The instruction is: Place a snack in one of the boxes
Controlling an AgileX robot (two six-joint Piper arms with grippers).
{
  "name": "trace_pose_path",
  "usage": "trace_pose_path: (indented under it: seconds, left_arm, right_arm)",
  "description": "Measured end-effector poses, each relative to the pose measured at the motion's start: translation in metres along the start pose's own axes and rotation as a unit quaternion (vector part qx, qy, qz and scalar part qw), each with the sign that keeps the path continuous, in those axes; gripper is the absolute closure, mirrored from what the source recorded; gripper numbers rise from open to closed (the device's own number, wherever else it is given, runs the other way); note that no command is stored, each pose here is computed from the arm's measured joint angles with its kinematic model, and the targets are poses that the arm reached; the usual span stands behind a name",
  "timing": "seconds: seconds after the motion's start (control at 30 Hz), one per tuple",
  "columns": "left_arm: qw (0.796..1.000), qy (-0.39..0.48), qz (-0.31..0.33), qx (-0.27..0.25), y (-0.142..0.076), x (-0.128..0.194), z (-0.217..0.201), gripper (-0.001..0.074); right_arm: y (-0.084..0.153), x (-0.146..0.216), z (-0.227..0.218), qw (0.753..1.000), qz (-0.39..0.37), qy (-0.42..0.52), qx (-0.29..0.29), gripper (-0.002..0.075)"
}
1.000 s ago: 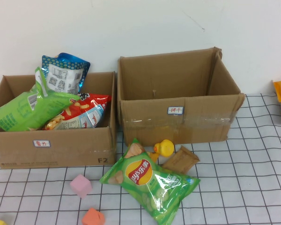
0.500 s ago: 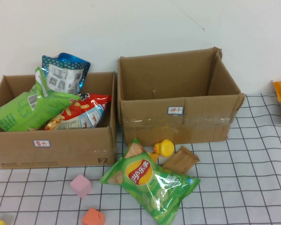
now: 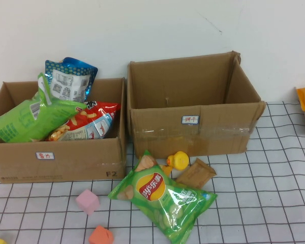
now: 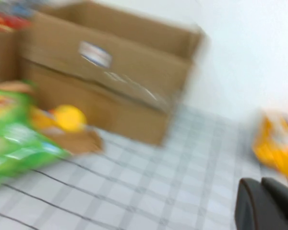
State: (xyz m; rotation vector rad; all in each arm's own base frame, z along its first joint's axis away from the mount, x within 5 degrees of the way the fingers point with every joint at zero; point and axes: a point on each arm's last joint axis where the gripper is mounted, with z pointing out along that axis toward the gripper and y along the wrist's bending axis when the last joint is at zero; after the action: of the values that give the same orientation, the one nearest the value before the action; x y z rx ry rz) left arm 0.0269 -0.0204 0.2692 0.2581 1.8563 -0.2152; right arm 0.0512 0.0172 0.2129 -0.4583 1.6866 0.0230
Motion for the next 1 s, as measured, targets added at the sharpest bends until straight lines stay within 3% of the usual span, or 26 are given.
trace_pose_path:
  seconds: [0.1, 0.27, 1.0]
  left_arm:
    - [1.000, 0.000, 0.000, 0.000, 0.000, 0.000, 0.000, 0.0736]
    - [1.000, 0.000, 0.000, 0.000, 0.000, 0.000, 0.000, 0.0737]
    - [1.000, 0.000, -0.001, 0.000, 0.000, 0.000, 0.000, 0.0736]
  right_arm:
    - [-0.005, 0.018, 0.002, 0.996, 0.062, 0.040, 0.056, 0.0727]
    - [-0.008, 0.039, 0.002, 0.985, 0.098, 0.078, 0.116, 0.0727]
    - [-0.007, 0.047, 0.003, 0.980, 0.115, 0.101, 0.125, 0.0727]
